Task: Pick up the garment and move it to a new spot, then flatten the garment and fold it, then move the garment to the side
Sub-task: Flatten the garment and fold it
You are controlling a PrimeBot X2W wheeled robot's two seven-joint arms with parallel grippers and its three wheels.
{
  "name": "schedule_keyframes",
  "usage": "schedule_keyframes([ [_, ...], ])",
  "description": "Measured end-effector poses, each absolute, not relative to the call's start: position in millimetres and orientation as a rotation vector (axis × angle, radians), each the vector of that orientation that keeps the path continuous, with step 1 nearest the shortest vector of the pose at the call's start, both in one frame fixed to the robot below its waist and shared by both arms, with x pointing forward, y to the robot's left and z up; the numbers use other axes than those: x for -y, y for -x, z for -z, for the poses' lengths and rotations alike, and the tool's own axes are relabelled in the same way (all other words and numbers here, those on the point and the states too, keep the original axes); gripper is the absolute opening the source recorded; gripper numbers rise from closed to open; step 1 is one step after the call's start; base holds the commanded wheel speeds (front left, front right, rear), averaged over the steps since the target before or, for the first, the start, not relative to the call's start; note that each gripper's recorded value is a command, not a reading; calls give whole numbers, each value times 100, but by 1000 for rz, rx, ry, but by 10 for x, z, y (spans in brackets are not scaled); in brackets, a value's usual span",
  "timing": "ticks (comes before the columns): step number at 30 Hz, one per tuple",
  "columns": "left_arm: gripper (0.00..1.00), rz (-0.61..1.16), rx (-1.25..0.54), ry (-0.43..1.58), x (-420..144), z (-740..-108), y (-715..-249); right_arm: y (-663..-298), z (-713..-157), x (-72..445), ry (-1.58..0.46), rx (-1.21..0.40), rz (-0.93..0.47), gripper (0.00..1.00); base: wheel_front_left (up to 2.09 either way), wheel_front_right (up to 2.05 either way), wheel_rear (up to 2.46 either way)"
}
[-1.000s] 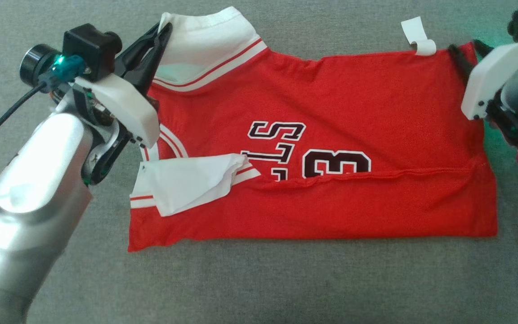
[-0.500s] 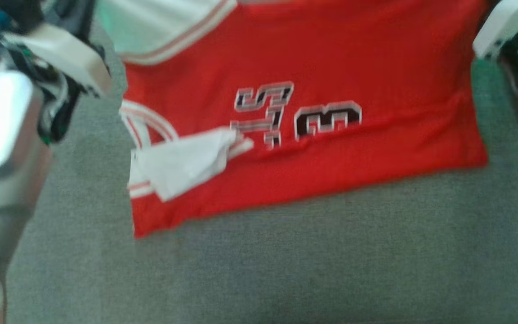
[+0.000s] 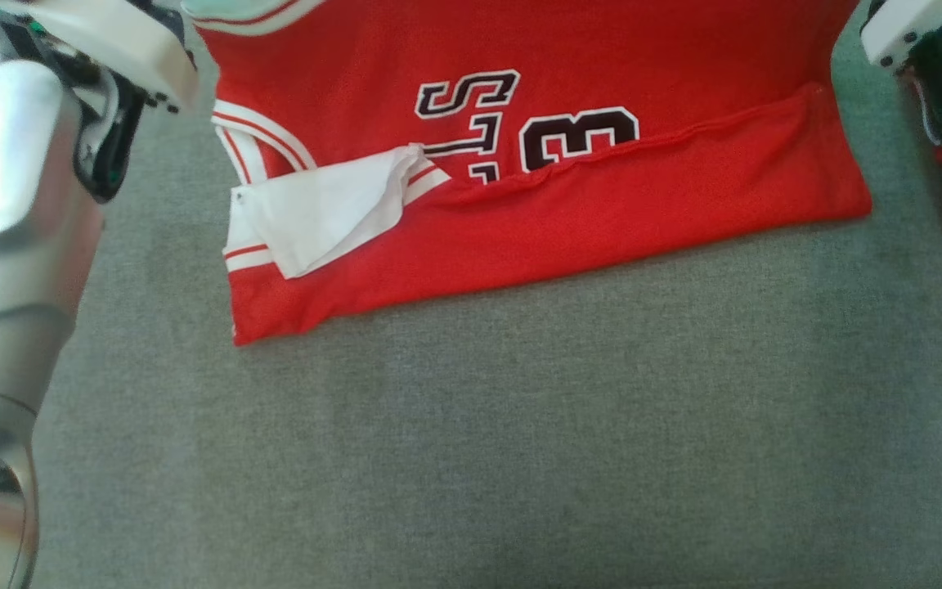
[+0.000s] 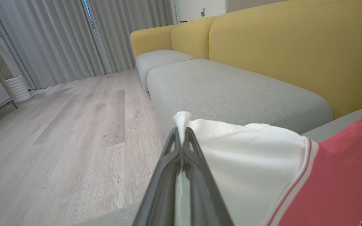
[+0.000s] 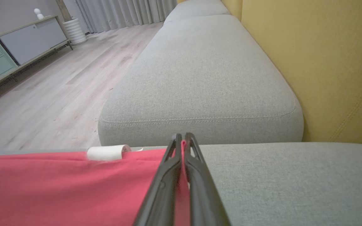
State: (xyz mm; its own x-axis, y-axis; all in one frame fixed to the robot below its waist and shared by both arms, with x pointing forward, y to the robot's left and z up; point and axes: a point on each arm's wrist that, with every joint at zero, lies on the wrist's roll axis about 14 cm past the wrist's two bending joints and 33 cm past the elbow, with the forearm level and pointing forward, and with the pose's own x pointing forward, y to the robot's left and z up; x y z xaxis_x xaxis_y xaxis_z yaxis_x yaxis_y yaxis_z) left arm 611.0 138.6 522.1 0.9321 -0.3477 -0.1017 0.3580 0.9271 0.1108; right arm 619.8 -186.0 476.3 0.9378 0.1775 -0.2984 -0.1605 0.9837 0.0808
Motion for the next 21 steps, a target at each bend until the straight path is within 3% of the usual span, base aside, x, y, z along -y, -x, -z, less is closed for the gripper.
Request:
schedule_keyframes([
  [7,0,408,-116,-128,-1332,-5161,-5839,-5969,-4648,1890,-86,-371,-173,0,0,0,0],
  [21,0,589,-420,-150,-1214,-4567,-4728,-5404,-4413,2001,-17,-587,-223,0,0,0,0],
])
